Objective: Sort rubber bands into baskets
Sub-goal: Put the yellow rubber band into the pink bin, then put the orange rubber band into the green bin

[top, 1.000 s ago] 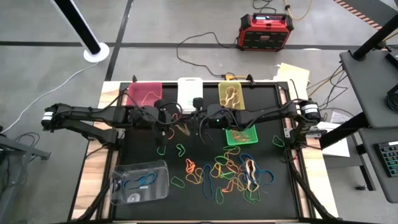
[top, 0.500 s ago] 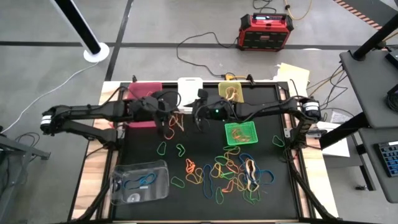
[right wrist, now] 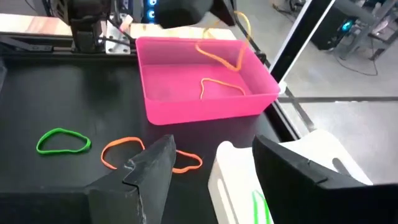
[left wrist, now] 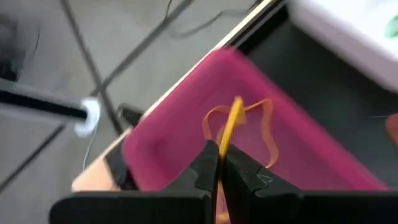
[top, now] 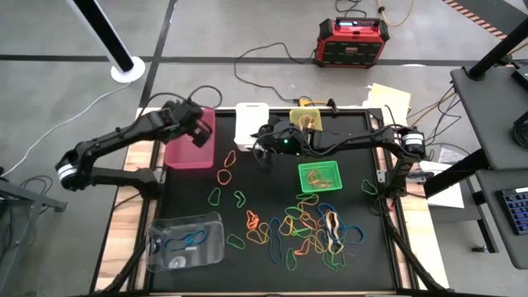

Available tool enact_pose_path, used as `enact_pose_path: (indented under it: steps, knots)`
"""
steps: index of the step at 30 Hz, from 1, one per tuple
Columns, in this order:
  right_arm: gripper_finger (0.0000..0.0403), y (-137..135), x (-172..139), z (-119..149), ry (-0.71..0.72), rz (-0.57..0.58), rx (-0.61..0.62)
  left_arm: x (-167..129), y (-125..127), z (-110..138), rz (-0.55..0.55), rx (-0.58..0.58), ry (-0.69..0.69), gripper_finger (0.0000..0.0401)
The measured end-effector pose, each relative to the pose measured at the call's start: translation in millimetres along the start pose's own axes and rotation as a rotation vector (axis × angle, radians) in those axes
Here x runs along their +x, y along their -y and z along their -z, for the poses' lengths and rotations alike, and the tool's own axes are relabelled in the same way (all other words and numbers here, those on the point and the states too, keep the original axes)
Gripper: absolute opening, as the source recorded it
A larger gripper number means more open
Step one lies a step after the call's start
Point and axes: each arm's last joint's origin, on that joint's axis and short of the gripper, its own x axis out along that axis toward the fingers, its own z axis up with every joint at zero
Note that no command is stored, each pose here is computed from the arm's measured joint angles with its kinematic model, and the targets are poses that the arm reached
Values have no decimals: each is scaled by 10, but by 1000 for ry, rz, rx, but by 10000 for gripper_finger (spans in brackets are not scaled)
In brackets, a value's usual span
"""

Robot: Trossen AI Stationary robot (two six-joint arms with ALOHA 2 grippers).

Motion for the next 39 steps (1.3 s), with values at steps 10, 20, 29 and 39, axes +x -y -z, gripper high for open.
enact_pose_path:
  steps: [10, 20, 29, 39]
  knots:
    - [210, -7, 5, 54, -26, -3, 39, 453, -12, -6, -53, -12, -199, 14]
    - [210, -20, 0, 140, -113, -12, 52, 629, 79, 7, -54, 49, -274, 89]
    - [210, -94, -8, 133, -111, -40, 53, 281, 148, -25, 246, 90, -121, 117]
    - [210, -589, -116, 145, -146, -395, -5, -397, 524, -77, 842, 362, 298, 117]
